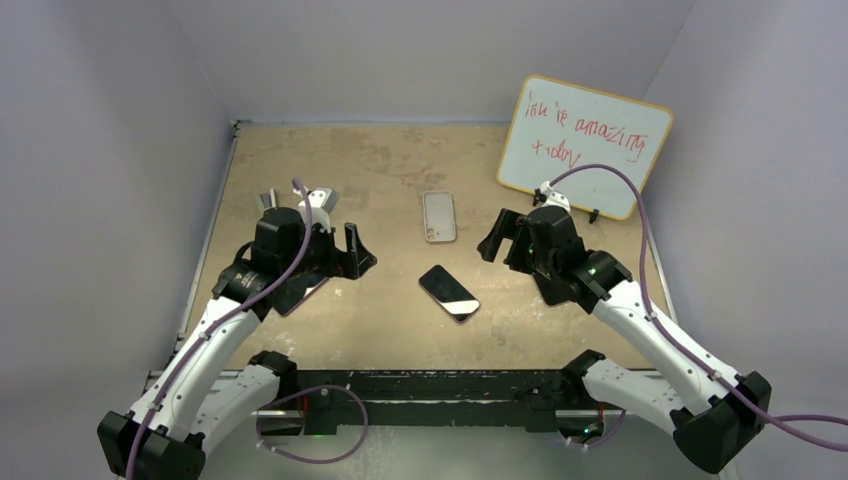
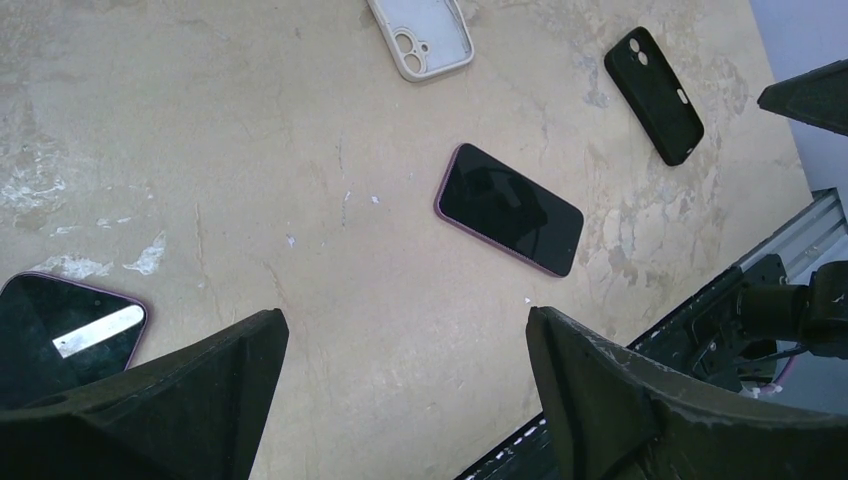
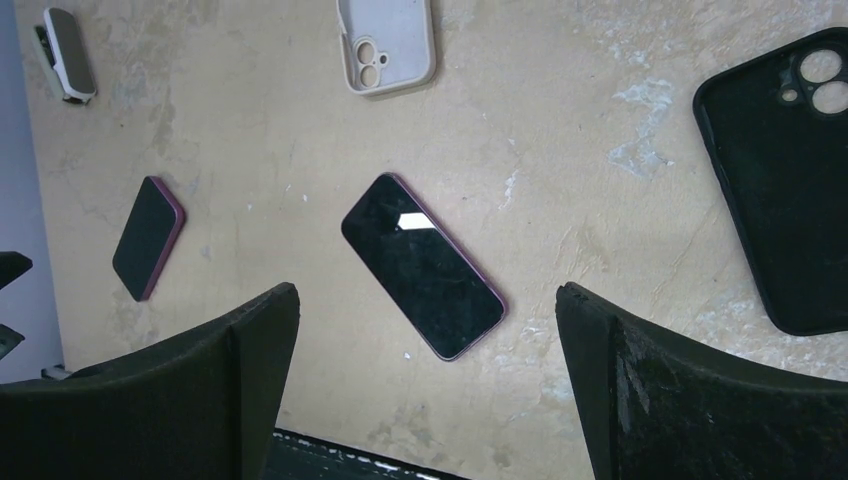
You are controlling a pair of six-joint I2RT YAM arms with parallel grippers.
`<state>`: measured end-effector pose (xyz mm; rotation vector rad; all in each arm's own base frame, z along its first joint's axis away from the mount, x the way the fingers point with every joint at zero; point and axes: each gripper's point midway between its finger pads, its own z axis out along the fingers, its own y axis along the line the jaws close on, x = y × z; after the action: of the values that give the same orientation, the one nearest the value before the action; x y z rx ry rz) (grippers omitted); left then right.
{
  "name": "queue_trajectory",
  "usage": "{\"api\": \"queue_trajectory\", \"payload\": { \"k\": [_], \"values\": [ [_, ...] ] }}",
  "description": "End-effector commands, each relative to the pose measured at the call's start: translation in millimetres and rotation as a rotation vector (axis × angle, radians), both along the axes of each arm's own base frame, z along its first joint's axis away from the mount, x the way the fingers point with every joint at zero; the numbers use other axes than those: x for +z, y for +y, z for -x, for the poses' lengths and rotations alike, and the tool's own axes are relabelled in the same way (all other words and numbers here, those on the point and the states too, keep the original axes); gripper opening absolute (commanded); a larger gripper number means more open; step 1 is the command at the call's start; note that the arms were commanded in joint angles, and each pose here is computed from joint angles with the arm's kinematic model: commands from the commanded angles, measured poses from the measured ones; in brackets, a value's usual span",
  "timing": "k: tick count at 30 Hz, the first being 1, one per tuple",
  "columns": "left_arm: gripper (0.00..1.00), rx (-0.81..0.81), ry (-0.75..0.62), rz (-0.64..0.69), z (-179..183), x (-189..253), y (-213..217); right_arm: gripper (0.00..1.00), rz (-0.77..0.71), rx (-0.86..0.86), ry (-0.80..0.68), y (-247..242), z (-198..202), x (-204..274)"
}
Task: Put the phone into the phone case
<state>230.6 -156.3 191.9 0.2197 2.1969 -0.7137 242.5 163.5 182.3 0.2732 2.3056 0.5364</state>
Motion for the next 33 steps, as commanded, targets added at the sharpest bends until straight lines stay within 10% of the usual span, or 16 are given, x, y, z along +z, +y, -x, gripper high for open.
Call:
{"api": "queue_trajectory", "payload": {
  "k": [1,18,33],
  "values": [
    [0.94,0.008,-0.046,-0.007,-7.7,7.3,0.9,0.99,0.024,-0.041,-0.024,-10.2,-2.1,1.4],
    [0.94,0.101,-0.092,-0.04,-10.7,12.4,17.9,0.99,-0.066,0.304,-0.085,42.2,4.3,-20.8],
    [0.93,0.154,-0.131,-0.036,-8.8,22.2,27.4,0.99,0.175,0.465,0.051,76.5,8.5,-99.8]
  ]
}}
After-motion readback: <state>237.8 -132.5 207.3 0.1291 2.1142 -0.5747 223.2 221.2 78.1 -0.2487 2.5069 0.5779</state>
